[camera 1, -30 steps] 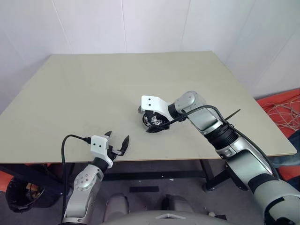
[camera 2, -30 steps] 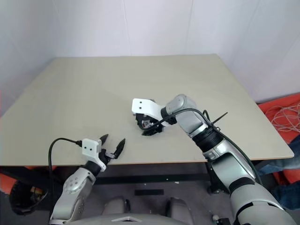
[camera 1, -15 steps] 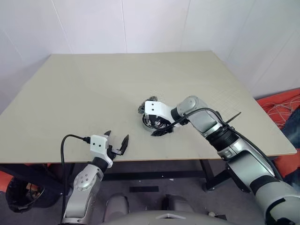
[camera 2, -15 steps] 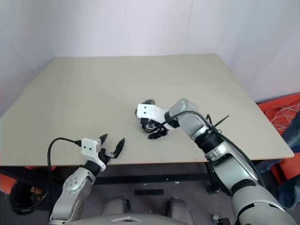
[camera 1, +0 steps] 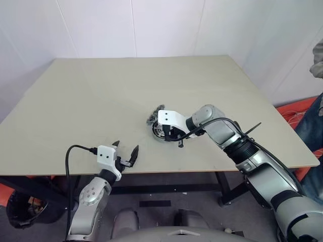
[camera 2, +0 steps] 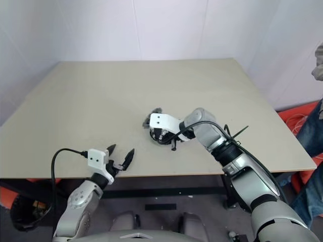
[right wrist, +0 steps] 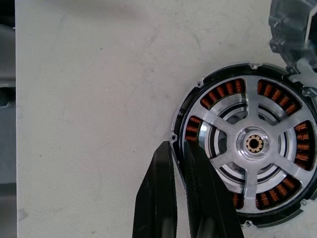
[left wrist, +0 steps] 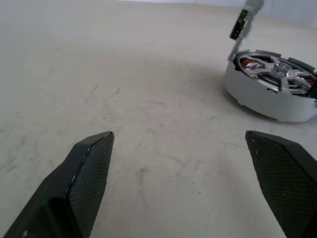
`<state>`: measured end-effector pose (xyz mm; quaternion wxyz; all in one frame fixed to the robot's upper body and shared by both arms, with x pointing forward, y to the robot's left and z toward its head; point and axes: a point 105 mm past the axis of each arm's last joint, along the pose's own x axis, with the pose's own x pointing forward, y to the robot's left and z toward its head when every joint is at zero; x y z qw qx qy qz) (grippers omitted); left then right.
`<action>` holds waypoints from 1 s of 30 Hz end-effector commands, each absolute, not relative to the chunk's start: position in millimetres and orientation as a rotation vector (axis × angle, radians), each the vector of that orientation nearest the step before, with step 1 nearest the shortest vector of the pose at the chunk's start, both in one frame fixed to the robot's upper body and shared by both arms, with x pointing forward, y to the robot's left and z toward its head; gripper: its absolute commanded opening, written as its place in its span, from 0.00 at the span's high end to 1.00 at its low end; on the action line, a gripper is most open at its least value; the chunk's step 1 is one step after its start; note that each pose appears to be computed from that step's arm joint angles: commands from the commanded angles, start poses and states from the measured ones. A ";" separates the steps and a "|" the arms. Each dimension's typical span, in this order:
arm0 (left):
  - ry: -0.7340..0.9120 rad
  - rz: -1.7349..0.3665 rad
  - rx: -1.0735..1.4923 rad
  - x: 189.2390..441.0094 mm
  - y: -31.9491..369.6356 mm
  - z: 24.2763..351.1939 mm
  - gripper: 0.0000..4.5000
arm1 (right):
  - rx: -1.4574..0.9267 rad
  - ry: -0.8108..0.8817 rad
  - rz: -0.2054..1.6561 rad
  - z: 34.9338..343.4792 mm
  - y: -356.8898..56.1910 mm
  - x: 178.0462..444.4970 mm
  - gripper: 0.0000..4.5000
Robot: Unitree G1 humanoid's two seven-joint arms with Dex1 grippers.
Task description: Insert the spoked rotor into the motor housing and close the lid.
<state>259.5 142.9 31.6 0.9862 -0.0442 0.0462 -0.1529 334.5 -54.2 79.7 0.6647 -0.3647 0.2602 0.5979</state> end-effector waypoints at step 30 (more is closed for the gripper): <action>0.036 -0.333 -0.108 266.0 137.4 40.2 0.00 | -0.194 0.843 0.924 132.8 -53.4 318.0 1.00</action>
